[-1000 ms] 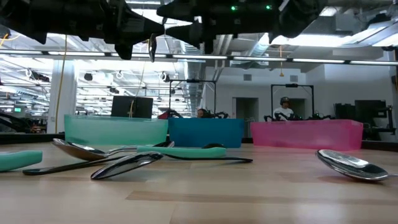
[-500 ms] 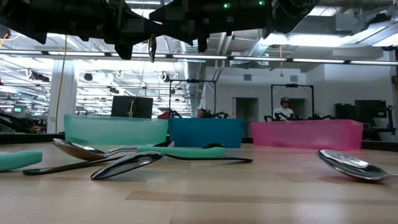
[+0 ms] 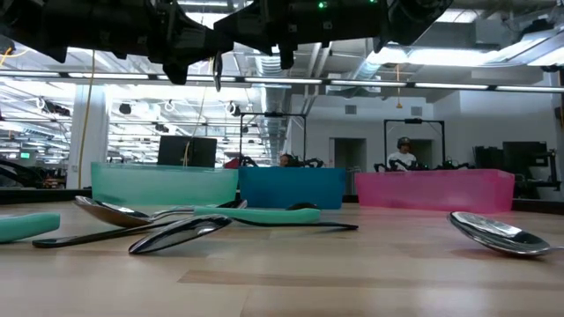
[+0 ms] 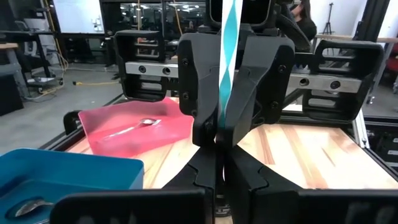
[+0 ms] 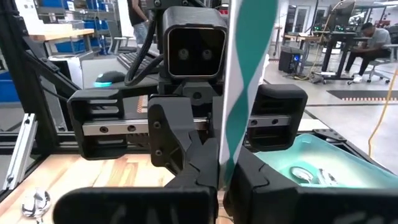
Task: Sort silverware by color (type)
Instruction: Put the white patterned spoon into the pink bin
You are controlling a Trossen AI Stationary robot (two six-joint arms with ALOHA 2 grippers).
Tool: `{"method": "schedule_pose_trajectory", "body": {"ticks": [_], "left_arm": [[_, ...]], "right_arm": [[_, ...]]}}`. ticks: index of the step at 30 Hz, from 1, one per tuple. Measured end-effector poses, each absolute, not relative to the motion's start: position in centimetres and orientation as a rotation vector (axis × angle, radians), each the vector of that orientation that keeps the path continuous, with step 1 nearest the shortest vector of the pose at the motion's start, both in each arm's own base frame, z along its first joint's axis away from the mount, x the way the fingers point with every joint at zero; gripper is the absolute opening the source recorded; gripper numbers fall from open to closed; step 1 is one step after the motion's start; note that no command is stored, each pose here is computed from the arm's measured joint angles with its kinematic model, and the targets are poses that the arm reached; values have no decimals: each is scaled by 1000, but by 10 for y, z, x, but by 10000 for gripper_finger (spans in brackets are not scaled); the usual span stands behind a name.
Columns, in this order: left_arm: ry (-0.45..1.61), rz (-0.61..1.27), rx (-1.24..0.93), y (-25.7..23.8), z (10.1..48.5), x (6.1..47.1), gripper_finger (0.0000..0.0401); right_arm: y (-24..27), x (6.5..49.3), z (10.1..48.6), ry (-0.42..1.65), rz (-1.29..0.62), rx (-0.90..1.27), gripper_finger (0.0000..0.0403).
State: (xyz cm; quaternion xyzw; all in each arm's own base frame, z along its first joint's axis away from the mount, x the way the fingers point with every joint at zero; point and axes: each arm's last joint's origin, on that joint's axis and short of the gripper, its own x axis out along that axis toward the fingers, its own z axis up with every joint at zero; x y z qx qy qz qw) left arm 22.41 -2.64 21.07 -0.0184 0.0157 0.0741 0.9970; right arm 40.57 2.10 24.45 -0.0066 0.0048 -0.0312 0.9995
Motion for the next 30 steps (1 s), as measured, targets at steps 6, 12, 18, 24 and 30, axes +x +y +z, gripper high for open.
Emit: {"method": "schedule_pose_trajectory", "body": {"ticks": [6, 12, 18, 24, 30], "left_arm": [[45, 145, -80, -26, 209, 224, 40], [85, 117, -83, -28, 206, 224, 127], [126, 123, -77, -28, 202, 223, 200], [235, 218, -122, -25, 190, 221, 228], [279, 246, -147, -24, 185, 219, 230]], "right_arm": [[21, 406, 243, 25, -72, -22, 34], [20, 406, 241, 44, -73, -15, 34], [19, 405, 237, 84, -94, -9, 34], [17, 404, 230, 155, -141, 25, 34], [16, 402, 221, 249, -178, 64, 34]]}}
